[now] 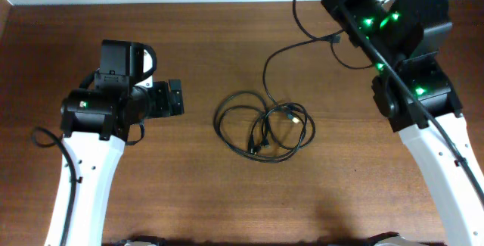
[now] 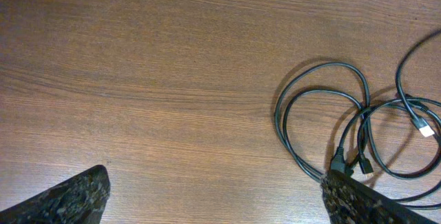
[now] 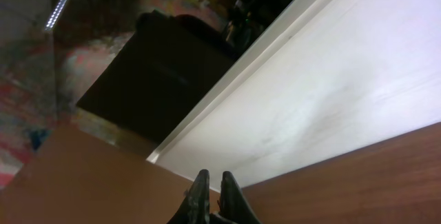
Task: Untangle cables
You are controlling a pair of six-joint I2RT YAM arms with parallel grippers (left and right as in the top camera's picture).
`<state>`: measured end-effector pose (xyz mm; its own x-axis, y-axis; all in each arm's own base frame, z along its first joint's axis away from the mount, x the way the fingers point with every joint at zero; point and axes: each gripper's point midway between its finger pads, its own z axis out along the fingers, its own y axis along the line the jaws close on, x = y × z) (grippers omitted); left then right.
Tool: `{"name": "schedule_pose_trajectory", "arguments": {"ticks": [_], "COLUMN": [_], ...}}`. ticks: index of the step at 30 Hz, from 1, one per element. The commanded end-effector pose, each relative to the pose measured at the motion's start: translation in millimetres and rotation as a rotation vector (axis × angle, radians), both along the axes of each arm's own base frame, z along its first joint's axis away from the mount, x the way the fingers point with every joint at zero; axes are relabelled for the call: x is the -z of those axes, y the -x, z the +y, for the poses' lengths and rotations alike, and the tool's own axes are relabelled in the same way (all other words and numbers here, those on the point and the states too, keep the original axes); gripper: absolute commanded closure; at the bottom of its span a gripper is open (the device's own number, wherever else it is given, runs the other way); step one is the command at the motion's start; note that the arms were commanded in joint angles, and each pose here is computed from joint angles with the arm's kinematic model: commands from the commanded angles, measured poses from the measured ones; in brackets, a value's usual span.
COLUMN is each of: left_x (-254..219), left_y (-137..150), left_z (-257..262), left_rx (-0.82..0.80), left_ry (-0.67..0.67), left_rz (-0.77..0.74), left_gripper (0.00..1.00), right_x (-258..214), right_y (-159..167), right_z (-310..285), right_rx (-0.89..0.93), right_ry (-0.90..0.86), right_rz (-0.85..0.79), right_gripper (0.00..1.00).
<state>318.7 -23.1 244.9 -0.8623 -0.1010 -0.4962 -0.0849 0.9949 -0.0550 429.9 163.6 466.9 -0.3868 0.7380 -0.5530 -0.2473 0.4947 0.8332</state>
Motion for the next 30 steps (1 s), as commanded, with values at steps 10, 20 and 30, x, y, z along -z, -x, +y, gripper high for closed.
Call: {"name": "schedule_pose_trajectory", "arguments": {"ticks": [10, 20, 30], "left_x": [0.8, 0.8, 0.8], "left_y": [-1.2, -1.2, -1.2], "left_z": [1.5, 1.5, 1.5], "left_rx": [-0.007, -0.007, -0.007], "left_ry": [-0.008, -0.008, -0.008], "left_rz": [0.001, 0.001, 0.001], "left_gripper": [0.01, 0.01, 0.01], "right_x": [-58.1, -32.5, 20.0], "right_y": [-6.1, -17.4, 55.6], "right_z": [-63.8, -224.7, -433.0], "right_rx": [0.186, 0.554, 1.031], "right_ry": [0.033, 0.412, 0.49], "right_rz": [-0.233, -0.186, 0.128], "right_gripper": [0.96, 0.96, 0.96]}}
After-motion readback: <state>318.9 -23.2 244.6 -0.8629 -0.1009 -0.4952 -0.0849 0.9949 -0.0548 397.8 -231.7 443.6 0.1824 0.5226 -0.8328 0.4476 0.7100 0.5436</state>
